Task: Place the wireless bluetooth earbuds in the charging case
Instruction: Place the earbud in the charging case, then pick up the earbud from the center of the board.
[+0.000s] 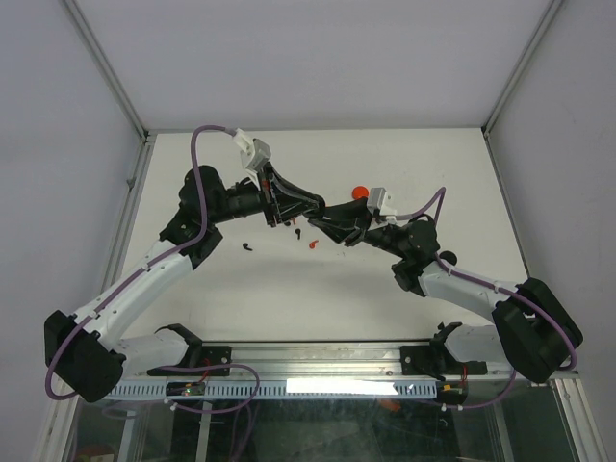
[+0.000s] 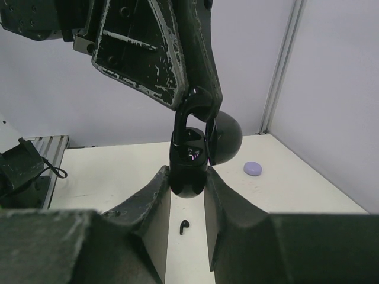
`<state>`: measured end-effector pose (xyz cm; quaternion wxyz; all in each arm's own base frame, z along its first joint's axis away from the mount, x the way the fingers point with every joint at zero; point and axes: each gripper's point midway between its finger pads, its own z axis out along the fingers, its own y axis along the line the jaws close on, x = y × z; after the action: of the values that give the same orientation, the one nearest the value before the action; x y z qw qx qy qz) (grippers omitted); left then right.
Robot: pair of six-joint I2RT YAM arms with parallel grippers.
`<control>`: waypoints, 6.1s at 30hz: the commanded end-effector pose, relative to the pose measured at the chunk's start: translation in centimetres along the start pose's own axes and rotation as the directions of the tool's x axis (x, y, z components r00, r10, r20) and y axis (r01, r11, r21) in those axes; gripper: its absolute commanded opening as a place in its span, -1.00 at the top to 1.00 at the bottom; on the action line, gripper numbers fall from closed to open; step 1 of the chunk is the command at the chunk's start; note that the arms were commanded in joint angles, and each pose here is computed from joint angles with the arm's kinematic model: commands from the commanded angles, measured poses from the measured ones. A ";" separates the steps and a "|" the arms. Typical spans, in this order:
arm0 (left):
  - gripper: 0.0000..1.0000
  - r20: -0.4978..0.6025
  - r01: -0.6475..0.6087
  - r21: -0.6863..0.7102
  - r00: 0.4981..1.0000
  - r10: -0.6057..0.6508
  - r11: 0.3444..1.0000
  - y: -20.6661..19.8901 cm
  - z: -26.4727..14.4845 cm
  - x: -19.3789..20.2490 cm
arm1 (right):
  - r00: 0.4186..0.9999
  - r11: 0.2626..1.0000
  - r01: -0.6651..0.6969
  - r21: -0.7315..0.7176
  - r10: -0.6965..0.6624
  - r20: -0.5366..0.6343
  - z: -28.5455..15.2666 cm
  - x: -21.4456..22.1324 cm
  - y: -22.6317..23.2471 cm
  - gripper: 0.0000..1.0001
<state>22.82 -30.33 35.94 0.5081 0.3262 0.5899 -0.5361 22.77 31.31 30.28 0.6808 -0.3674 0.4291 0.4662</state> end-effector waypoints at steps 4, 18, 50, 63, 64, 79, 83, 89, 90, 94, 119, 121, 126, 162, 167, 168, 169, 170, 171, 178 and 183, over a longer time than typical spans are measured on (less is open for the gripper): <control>0.83 0.006 -0.052 0.010 0.999 0.052 0.999 0.1 0.5 0.2 | 0.994 0.998 0.052 -0.024 -0.050 0.100 0.7 -3.4 0.5 1.00; 0.87 -0.014 -0.069 -0.053 0.998 0.068 0.996 0.9 -0.2 0.7 | 0.992 0.998 0.060 -0.016 -0.058 0.108 0.5 -3.6 0.5 1.00; 0.13 -0.044 -0.001 -0.127 0.999 -0.005 0.992 1.7 -0.4 0.9 | 0.993 0.998 0.068 -0.010 -0.066 0.098 0.4 -3.5 0.4 1.00; -0.10 -0.037 0.059 -0.227 0.997 -0.069 0.972 2.2 -0.9 -0.8 | 0.997 0.997 0.072 0.039 -0.073 0.024 0.2 -1.9 -0.7 1.00; -0.10 -0.038 0.063 -0.230 0.997 -0.074 0.971 2.2 -0.9 -0.8 | 0.997 0.997 0.071 0.039 -0.072 0.023 0.2 -1.8 -0.6 1.00; -0.09 -0.076 0.123 -0.203 0.987 -0.141 0.972 1.0 -0.6 -1.4 | 0.999 0.997 0.052 0.052 -0.052 0.003 0.3 -1.2 -0.9 1.00; -0.04 -0.094 0.137 -0.190 0.983 -0.157 0.972 0.8 -0.4 -1.0 | 0.999 0.997 0.053 0.051 -0.053 0.003 0.3 -1.3 -0.9 1.00; -0.02 -0.109 0.156 -0.206 0.977 -0.181 0.966 0.5 -0.8 -0.6 | 0.999 0.997 0.054 0.057 -0.054 0.001 0.2 -1.2 -0.9 1.00; -0.02 -0.114 0.159 -0.203 0.976 -0.184 0.966 0.4 -0.9 -0.4 | 0.999 0.997 0.053 0.056 -0.054 0.001 0.2 -1.2 -0.9 1.00; 0.02 -0.133 0.168 -0.204 0.971 -0.197 0.964 0.1 -1.0 0.1 | 0.999 0.997 0.054 0.061 -0.054 0.002 0.2 -1.2 -1.0 1.00; 0.06 -0.157 0.130 -0.178 0.975 -0.159 0.975 -0.2 0.2 -0.1 | 0.999 0.997 0.052 0.049 -0.053 0.002 0.1 -1.3 -0.7 1.00; 0.06 -0.167 0.129 -0.176 0.973 -0.159 0.976 0.0 0.4 0.2 | 0.999 0.998 0.053 0.043 -0.053 0.003 0.2 -1.3 -0.5 1.00; 0.06 -0.191 0.124 -0.168 0.969 -0.156 0.978 0.5 0.9 1.0 | 0.999 0.998 0.051 0.022 -0.051 0.002 0.2 -1.3 -0.2 1.00; -0.37 -0.105 0.123 -0.501 0.974 -0.201 0.857 3.5 -4.1 1.4 | 0.997 0.985 0.059 0.162 -0.050 -0.057 -1.6 0.8 -2.0 1.00; -0.37 -0.100 0.158 -0.740 0.936 -0.339 0.654 7.7 -7.5 6.4 | 0.994 0.978 0.063 0.199 -0.044 -0.098 -2.7 2.3 -2.4 1.00; -0.37 -0.102 0.156 -0.780 0.924 -0.369 0.606 8.5 -8.2 7.6 | 0.994 0.976 0.063 0.206 -0.042 -0.103 -2.9 2.6 -2.4 1.00; -0.37 -0.098 0.154 -0.818 0.912 -0.398 0.554 9.1 -9.0 8.7 | 0.993 0.975 0.064 0.211 -0.042 -0.106 -3.1 2.7 -2.4 1.00; -0.37 -0.095 0.149 -0.846 0.903 -0.419 0.513 9.8 -9.5 9.6 | 0.993 0.975 0.064 0.212 -0.041 -0.111 -3.2 2.9 -2.3 1.00; -0.37 -0.091 0.144 -0.869 0.894 -0.439 0.473 10.3 -10.1 10.6 | 0.992 0.975 0.064 0.214 -0.040 -0.116 -3.4 3.0 -2.3 1.00; -0.38 -0.074 0.088 -0.957 0.847 -0.526 0.275 13.7 -12.9 15.0 | 0.988 0.974 0.076 0.214 -0.046 -0.145 -3.9 3.7 -2.2 1.00; -0.31 -0.081 0.023 -0.986 0.805 -0.587 0.168 16.0 -15.1 17.8 | 0.987 0.975 0.077 0.206 -0.045 -0.153 -4.1 4.0 -2.0 1.00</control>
<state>28.13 -17.32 14.29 0.3258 -0.0334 0.9387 -0.1076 24.74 28.60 23.71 0.6742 -0.3394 0.5380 0.3753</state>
